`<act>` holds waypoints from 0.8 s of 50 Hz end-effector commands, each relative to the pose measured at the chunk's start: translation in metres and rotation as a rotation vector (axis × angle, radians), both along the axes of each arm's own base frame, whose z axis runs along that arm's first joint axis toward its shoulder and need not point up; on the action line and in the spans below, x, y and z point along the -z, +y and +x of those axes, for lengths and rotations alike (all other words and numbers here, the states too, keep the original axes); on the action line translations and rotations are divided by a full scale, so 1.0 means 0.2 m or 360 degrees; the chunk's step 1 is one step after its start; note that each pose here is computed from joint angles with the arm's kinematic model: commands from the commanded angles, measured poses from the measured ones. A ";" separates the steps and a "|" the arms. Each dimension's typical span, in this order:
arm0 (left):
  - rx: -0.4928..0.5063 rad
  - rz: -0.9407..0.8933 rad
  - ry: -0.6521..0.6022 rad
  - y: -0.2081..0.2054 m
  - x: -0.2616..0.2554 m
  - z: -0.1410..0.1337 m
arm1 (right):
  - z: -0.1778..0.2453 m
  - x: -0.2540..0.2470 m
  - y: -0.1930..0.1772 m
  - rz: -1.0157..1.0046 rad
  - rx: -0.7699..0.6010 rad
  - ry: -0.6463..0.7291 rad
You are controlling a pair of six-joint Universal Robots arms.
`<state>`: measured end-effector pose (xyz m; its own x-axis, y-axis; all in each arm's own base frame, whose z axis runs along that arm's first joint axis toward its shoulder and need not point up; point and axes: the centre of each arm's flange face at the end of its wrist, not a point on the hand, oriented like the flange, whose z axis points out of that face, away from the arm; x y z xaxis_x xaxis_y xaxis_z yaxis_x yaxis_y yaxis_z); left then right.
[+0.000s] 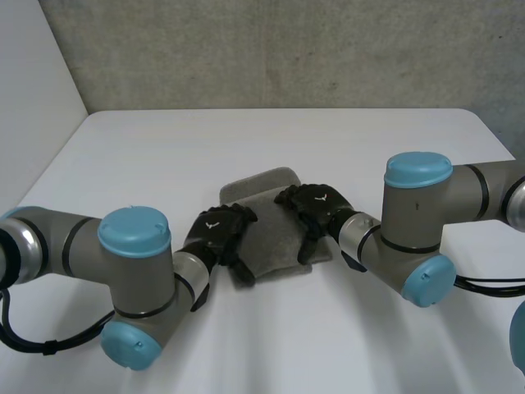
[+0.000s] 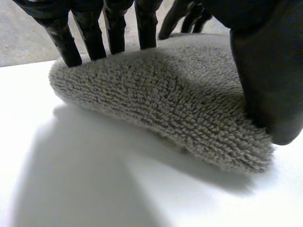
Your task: Fold the towel.
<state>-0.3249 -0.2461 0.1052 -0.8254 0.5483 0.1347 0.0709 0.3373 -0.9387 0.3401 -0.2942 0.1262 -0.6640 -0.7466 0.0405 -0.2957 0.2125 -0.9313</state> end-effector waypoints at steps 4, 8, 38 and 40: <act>-0.0049 -0.0248 0.0154 -0.06 -0.36 0.01 | -0.07 -0.32 0.04 -0.0159 0.0051 -0.0101; -0.0059 -0.0320 0.0201 -0.06 -0.49 0.03 | -0.11 -0.48 0.03 -0.0257 0.0150 -0.0161; -0.0446 -0.0487 0.0297 -0.10 -1.20 0.32 | -0.44 -1.10 0.05 -0.0630 0.0728 -0.0228; -0.0446 -0.0499 0.0299 -0.09 -1.21 0.32 | -0.44 -1.10 0.05 -0.0604 0.0730 -0.0223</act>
<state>-0.2621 -0.2669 0.3414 -0.9246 0.3440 0.1635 -0.1635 0.0292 -0.9861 0.2527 -0.2833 0.3467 -0.9306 -0.3322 0.1538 -0.1300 -0.0931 -0.9871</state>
